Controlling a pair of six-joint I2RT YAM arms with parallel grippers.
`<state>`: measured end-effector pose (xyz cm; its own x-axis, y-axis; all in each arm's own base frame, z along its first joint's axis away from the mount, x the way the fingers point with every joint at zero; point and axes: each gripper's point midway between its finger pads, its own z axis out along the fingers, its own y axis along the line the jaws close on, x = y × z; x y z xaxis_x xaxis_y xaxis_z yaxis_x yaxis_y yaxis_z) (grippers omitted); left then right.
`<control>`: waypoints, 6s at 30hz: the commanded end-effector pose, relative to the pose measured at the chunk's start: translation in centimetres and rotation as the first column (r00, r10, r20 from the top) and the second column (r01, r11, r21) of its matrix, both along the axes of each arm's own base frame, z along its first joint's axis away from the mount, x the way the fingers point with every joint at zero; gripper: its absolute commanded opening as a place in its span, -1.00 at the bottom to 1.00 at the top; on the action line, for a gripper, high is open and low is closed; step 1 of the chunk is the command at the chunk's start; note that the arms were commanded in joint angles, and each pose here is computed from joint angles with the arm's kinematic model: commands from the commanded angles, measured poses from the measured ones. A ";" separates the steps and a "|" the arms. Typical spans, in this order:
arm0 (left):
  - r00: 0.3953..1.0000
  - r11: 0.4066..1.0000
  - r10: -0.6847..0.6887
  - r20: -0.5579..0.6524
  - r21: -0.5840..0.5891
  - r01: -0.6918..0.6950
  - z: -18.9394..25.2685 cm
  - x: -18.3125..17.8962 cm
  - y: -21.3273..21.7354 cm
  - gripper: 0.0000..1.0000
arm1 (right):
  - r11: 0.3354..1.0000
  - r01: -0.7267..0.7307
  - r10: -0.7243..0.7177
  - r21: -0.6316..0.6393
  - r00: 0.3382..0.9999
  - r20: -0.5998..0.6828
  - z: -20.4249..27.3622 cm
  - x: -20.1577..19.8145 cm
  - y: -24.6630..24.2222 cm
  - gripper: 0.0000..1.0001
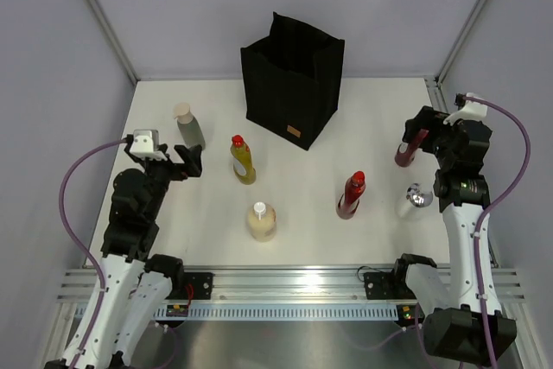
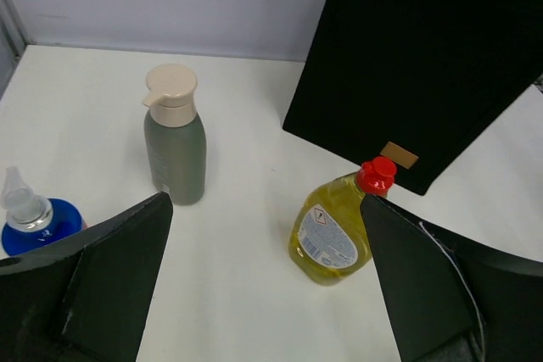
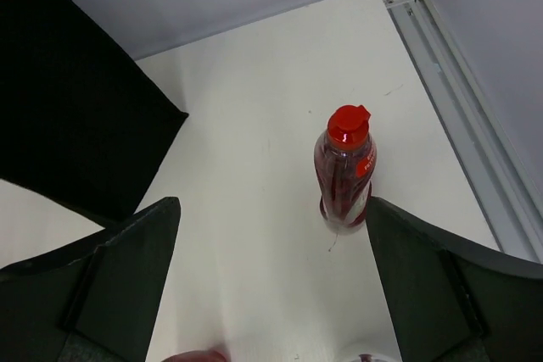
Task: Place the personal care products into the canvas bag
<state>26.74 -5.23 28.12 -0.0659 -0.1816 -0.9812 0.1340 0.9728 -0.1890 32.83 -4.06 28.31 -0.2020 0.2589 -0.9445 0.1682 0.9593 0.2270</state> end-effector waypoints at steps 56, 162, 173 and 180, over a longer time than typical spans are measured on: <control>0.798 0.876 0.479 -0.366 0.149 -0.458 -14.7 10.3 -12.8 0.58 | 0.617 -0.742 0.737 -0.264 0.662 -0.137 -2.5 -5.5 10.2 0.99; 0.911 0.912 -0.409 -0.044 -0.023 0.409 14.3 12.0 -17.4 0.98 | 0.250 -0.914 0.908 -0.318 0.336 -0.251 -2.3 -12.0 13.7 0.99; 0.909 0.939 -0.340 -0.241 -0.033 0.342 1.6 0.7 -10.6 0.97 | 0.935 -0.209 0.112 -0.287 0.940 -0.321 0.2 -7.4 1.0 0.99; 0.901 0.942 -0.304 -0.309 0.043 0.333 -3.0 -1.4 -8.7 0.98 | 0.959 0.167 -0.223 -0.229 0.943 -0.247 -1.5 -2.9 -3.6 0.99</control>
<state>25.38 -14.68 24.77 -0.4399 -0.0319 -0.8975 0.3918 0.8924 -0.2237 27.15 -4.38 26.24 -0.5400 -0.0323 -0.8411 0.1139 0.9873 -0.1110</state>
